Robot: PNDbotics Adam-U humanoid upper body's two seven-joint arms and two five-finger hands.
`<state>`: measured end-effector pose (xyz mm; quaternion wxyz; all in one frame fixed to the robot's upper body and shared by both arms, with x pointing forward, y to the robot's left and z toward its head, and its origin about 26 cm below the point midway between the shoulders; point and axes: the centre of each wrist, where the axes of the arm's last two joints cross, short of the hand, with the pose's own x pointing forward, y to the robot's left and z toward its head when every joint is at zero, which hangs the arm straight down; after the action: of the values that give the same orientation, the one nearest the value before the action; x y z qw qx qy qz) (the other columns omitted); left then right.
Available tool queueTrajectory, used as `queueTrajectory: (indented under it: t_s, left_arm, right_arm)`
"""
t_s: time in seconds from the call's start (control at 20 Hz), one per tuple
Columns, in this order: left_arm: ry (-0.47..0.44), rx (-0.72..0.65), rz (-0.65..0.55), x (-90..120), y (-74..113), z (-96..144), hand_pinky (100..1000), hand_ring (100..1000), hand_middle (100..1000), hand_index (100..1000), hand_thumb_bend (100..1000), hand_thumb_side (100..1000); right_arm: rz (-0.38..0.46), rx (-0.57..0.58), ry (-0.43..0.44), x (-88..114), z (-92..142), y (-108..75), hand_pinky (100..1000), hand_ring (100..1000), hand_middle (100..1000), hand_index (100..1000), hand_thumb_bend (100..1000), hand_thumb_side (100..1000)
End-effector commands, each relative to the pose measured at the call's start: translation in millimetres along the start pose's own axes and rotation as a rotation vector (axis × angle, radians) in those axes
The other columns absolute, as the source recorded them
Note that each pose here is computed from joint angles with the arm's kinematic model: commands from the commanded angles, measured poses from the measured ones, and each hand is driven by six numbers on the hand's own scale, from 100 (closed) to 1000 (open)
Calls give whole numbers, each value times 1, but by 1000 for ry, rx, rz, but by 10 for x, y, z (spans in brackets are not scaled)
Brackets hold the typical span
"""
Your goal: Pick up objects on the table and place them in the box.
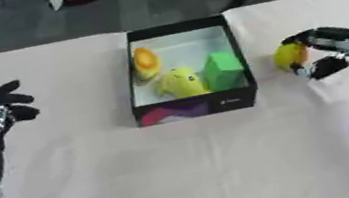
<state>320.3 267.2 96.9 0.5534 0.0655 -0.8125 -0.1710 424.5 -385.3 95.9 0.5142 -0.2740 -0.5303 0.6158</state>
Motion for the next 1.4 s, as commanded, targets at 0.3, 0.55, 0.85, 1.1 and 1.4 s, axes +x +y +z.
queueTrajectory:
  t_s: [0.3,0.55,0.85,1.1,1.4]
  left_arm:
    - [-40,6,-6,97,41,-50,658,581,606,853,121,914]
    - [-39,7,-8,95,46,-47,658,582,606,853,119,915]
    - [-39,1,-8,94,40,-47,658,582,607,853,118,915]
    - [-45,-9,-4,102,19,-55,659,583,607,852,118,914]
    - [-59,-24,12,127,-33,-84,658,584,607,853,117,914]
  right_arm:
    - [32,-182,-46,40,46,-253,724,529,409,796,100,202]
    - [41,-345,-154,211,65,-493,691,449,300,732,100,205]
    - [64,-478,-320,566,50,-838,688,435,283,729,100,234]
    - [53,-469,-473,930,-97,-1057,699,444,291,740,100,245]
    - [20,-372,-550,1225,-402,-1048,713,481,333,791,100,220]
